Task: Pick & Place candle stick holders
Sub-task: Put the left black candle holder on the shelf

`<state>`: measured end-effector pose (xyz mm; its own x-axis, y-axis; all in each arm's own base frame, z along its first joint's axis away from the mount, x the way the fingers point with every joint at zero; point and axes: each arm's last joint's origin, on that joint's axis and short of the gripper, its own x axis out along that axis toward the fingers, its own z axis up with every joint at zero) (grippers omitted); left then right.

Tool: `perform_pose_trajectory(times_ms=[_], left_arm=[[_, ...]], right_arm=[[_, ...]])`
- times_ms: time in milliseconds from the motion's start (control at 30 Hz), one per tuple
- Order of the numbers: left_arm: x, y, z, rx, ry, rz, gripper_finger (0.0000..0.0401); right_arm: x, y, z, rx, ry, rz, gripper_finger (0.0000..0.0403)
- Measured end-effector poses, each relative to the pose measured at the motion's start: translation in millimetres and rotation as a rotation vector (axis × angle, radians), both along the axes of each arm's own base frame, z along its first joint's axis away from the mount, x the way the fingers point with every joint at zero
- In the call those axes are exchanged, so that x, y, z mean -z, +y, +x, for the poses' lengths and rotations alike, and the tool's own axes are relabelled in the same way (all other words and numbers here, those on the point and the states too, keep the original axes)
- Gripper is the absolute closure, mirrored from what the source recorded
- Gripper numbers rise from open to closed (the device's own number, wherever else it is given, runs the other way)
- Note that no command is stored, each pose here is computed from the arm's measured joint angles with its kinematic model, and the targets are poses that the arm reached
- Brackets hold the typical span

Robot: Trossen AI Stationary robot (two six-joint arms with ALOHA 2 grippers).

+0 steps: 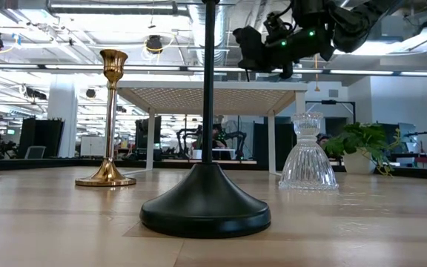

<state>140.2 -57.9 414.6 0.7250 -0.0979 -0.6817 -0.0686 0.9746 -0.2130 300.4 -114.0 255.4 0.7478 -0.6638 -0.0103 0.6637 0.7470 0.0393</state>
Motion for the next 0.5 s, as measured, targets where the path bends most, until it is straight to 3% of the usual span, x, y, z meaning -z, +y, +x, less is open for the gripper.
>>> perform_pose_trajectory(times_ms=[500], left_arm=[[0.0, 0.0, 0.0, 0.000, 0.000, 0.000, 0.0320]], right_arm=[[1.2, 0.1, -0.1, -0.001, 0.020, 0.009, 0.0386]])
